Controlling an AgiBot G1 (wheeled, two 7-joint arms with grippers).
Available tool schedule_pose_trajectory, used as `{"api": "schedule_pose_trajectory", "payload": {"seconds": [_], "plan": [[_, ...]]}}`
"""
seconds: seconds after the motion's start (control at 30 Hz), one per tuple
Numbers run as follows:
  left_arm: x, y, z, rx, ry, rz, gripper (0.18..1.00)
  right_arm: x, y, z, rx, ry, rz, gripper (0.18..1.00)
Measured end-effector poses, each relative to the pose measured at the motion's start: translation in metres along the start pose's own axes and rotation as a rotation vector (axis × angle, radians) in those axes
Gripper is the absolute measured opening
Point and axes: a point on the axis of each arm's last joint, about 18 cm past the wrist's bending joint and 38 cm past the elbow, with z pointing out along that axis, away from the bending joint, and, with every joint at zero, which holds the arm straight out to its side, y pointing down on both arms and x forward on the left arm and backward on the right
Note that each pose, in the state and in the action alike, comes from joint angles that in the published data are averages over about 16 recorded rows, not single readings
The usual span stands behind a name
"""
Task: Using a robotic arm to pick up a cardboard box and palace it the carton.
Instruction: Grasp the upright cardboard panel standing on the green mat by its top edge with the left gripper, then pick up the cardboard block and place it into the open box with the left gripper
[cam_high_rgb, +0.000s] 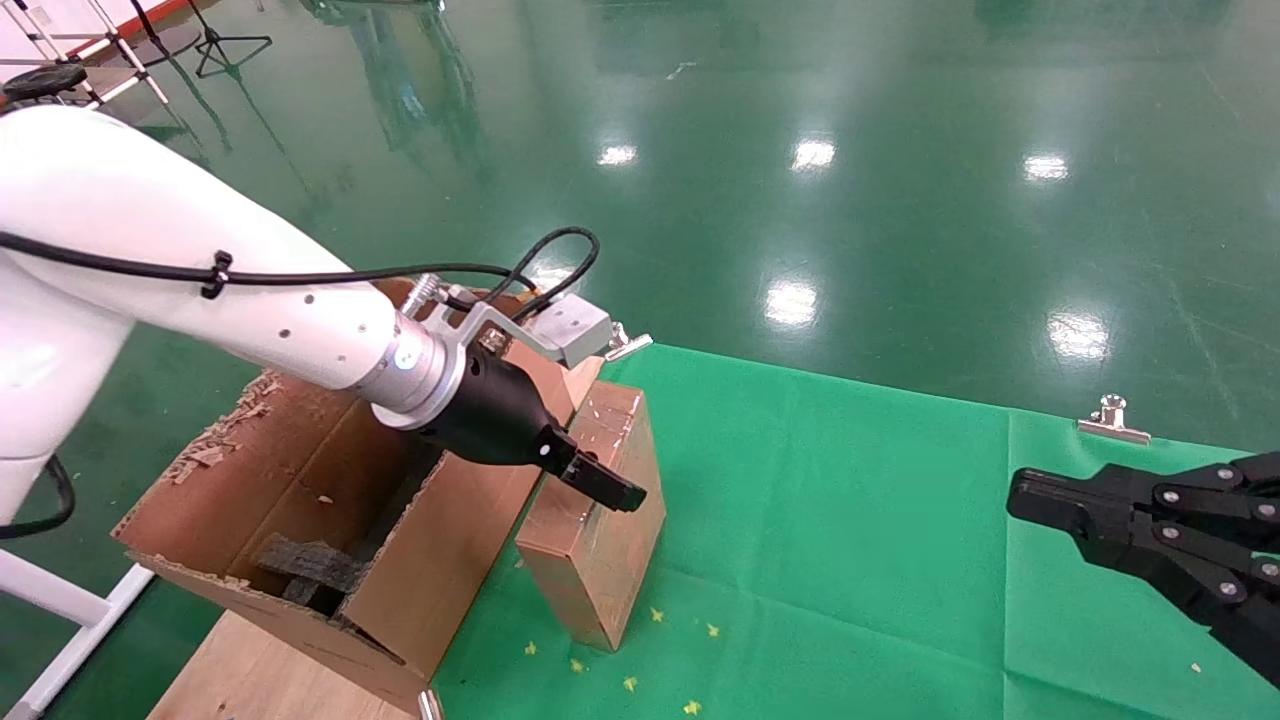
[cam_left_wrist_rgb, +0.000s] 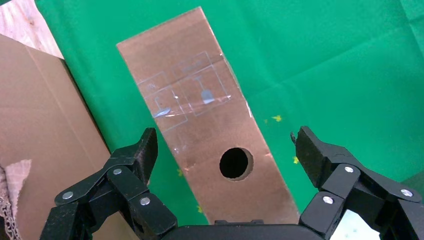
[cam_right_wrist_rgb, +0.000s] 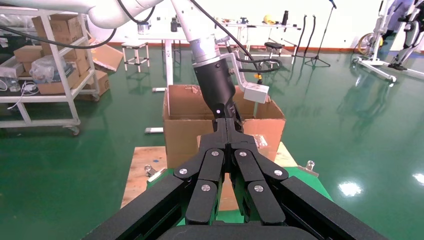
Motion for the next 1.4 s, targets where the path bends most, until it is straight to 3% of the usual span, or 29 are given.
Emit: {"api": "schedule_pose_trajectory", "payload": {"seconds": [0.33,0.7,1.03,1.17,1.4], "plan": [[0.0,0.0,0.001,-0.003,-0.003,0.004,0.997,0.0,0.0,0.0,0.0,0.0,0.0,0.198],[0.0,0.0,0.001,0.0,-0.001,0.0,0.942,0.0,0.0,0.0,0.0,0.0,0.0,0.278],[-0.001,0.0,0.0,0.0,-0.001,-0.001,0.797,0.0,0.0,0.0,0.0,0.0,0.0,0.471],[-0.003,-0.001,-0.003,0.003,-0.003,0.003,0.701,0.0,0.0,0.0,0.0,0.0,0.0,0.557],[-0.013,-0.009,-0.027,0.06,0.005,0.022,0.556,0.0,0.0,0.0,0.0,0.0,0.0,0.719]]}}
